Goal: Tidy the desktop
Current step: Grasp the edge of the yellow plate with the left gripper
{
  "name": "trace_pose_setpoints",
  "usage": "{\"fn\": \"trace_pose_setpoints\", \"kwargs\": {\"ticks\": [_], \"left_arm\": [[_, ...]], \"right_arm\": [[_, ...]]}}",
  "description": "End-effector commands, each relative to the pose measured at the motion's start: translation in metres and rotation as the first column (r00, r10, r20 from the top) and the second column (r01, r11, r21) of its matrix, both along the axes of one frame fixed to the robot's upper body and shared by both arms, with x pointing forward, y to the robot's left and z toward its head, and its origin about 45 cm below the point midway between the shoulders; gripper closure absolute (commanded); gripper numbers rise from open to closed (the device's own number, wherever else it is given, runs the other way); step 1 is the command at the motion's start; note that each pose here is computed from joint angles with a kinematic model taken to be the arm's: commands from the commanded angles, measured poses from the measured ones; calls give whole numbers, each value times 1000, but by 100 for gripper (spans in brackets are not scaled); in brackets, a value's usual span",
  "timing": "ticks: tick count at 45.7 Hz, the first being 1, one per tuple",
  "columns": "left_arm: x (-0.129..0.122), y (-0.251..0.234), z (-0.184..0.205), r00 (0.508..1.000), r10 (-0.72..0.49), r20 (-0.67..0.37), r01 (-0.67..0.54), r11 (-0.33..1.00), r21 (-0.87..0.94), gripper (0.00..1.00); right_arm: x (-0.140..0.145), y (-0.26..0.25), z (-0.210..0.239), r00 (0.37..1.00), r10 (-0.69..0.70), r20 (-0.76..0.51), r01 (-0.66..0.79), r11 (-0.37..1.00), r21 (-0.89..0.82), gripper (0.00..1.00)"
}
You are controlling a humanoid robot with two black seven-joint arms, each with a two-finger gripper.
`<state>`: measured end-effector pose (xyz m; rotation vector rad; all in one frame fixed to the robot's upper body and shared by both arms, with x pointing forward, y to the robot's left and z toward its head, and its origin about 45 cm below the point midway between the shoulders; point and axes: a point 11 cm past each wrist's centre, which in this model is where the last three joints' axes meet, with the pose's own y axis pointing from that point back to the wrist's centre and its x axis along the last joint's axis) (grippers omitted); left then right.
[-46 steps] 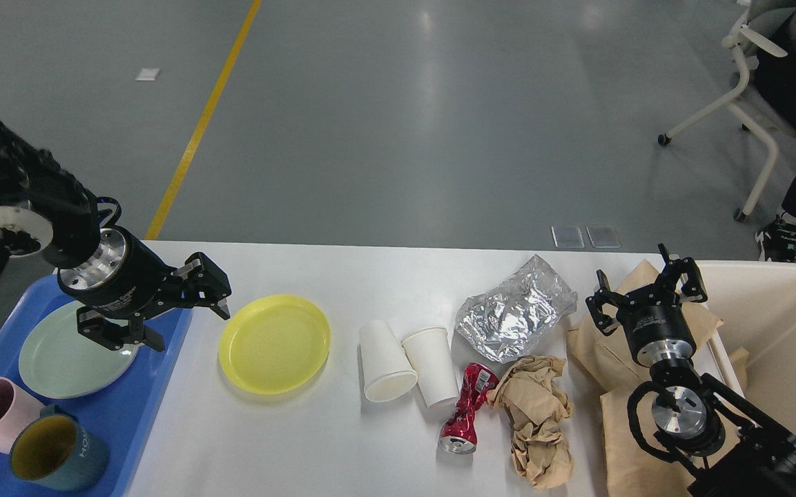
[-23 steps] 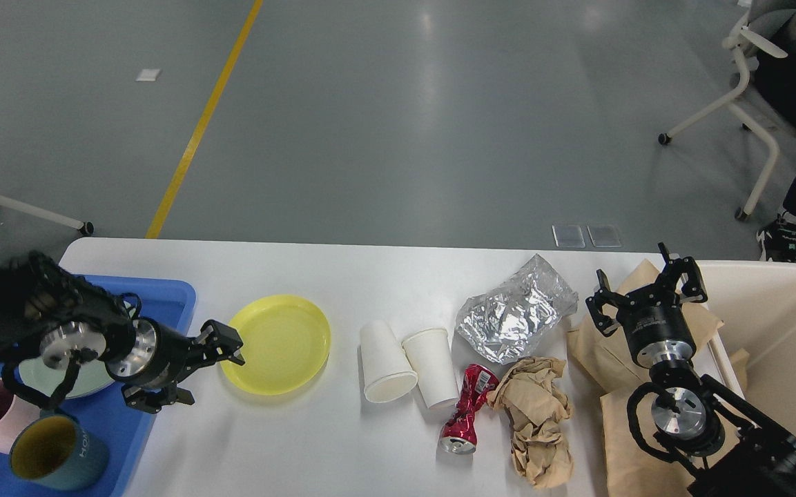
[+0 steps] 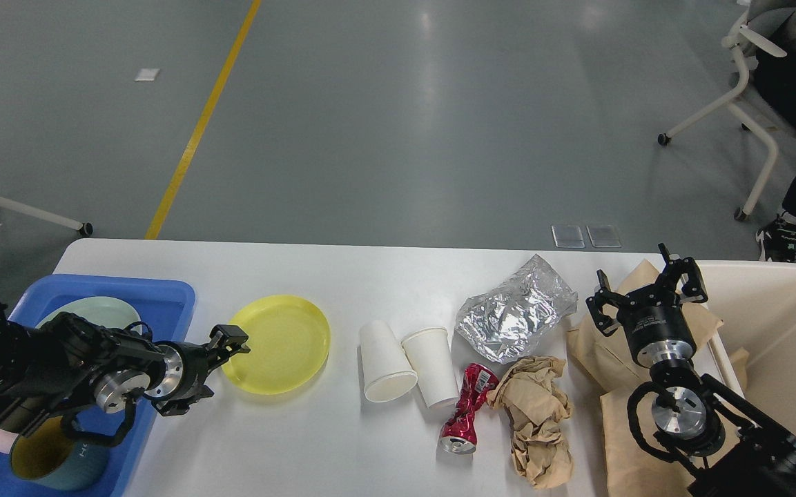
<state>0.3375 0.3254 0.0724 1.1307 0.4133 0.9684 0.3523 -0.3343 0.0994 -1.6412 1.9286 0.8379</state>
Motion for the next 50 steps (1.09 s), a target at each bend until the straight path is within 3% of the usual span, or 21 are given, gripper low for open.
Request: {"fn": "trace_pose_setpoints", "kwargs": {"ticks": [1,11,31,38,50], "left_arm": [[0,-4,-5,1000,-1,16,1,1000,11,7],[5,-11,-7,999,-1,41,0,1000,17,12],[-6,-14,-15,1000,-17,3,17,1000,4,51],[-9,-14,-17,1000,-16,-5,16,1000,-2,74],[-12,-17,-18,999,-27,-29,26,999,-29,89]], "right_arm": [[0,0,0,1000,0,0,0,1000,0,0],[0,0,0,1000,1,1,-1,1000,1,0],[1,-1,0,1000,-2,0,2,1000,-2,0],[1,-1,0,1000,-2,0,2,1000,-2,0],[1,0,0,1000,-2,0,2,1000,-1,0]]}}
